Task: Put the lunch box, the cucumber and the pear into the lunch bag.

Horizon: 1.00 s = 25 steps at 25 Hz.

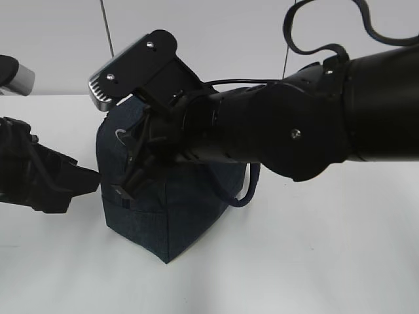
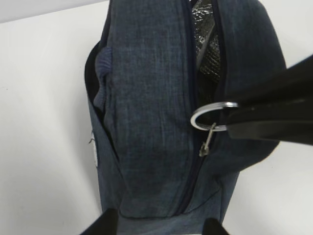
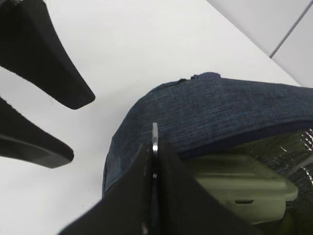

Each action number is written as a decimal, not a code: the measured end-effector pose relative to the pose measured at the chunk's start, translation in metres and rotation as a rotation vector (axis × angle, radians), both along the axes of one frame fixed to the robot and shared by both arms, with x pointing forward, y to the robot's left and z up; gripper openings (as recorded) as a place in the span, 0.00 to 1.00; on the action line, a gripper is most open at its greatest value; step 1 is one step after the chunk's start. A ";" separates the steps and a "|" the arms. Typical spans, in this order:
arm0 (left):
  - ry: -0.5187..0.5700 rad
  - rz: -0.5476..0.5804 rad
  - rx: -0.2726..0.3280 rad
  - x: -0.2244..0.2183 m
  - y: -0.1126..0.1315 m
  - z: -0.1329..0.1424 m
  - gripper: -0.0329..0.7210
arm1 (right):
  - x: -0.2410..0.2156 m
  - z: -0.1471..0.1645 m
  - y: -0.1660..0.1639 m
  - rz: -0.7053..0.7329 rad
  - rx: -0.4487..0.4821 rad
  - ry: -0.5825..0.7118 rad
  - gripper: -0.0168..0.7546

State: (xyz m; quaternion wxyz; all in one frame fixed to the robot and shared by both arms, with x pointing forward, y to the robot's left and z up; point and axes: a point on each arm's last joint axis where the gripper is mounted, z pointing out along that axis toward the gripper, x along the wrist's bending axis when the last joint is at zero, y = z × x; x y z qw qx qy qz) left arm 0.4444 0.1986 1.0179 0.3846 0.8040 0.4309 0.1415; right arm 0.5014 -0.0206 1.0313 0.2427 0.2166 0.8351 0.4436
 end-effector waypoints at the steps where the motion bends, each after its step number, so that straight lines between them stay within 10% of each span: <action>1: 0.000 0.000 0.000 0.000 0.000 0.000 0.48 | 0.000 0.000 0.000 0.000 -0.001 -0.002 0.02; 25: 0.020 -0.045 0.045 0.009 -0.004 -0.016 0.48 | 0.013 0.014 -0.005 -0.010 -0.016 -0.020 0.02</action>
